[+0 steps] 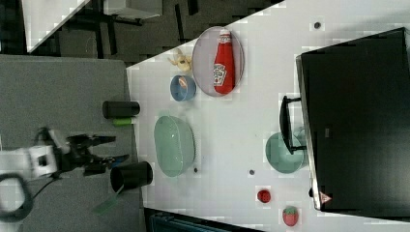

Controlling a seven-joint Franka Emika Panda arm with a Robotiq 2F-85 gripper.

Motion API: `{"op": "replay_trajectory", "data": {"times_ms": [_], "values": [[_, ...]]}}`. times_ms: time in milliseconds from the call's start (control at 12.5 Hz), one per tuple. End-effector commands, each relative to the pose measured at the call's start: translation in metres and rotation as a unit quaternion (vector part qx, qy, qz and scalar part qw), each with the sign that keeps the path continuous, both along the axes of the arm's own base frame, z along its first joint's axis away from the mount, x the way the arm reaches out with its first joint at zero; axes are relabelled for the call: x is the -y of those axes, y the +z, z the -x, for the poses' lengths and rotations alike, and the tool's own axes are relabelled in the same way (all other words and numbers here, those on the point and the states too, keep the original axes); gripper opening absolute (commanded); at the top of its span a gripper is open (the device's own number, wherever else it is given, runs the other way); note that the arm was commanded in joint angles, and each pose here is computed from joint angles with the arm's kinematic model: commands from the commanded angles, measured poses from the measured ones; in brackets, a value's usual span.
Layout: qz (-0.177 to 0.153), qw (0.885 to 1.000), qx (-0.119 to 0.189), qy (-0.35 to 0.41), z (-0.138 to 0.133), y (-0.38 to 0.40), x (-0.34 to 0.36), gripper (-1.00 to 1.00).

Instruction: Drag strainer left to right.

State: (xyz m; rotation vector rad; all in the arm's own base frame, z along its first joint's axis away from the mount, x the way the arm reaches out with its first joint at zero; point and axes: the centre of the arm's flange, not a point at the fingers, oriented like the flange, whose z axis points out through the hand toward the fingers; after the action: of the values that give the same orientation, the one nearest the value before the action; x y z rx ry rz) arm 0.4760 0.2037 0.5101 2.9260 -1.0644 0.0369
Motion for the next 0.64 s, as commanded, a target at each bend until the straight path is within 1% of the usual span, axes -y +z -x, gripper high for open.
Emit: {"op": "replay_trajectory", "data": {"times_ms": [80, 240, 320, 480, 640], "values": [[-0.012, 0.993, -0.013, -0.113, 0.015, -0.041, -0.056, 1.00], [-0.026, 0.984, -0.026, -0.176, 0.011, -0.086, -0.091, 1.00], [-0.032, 0.976, -0.035, -0.211, 0.009, -0.108, -0.104, 1.00], [-0.033, 0.955, -0.051, -0.289, 0.007, -0.153, -0.122, 1.00], [-0.020, 0.931, -0.054, -0.360, 0.005, -0.195, -0.131, 1.00]]}}
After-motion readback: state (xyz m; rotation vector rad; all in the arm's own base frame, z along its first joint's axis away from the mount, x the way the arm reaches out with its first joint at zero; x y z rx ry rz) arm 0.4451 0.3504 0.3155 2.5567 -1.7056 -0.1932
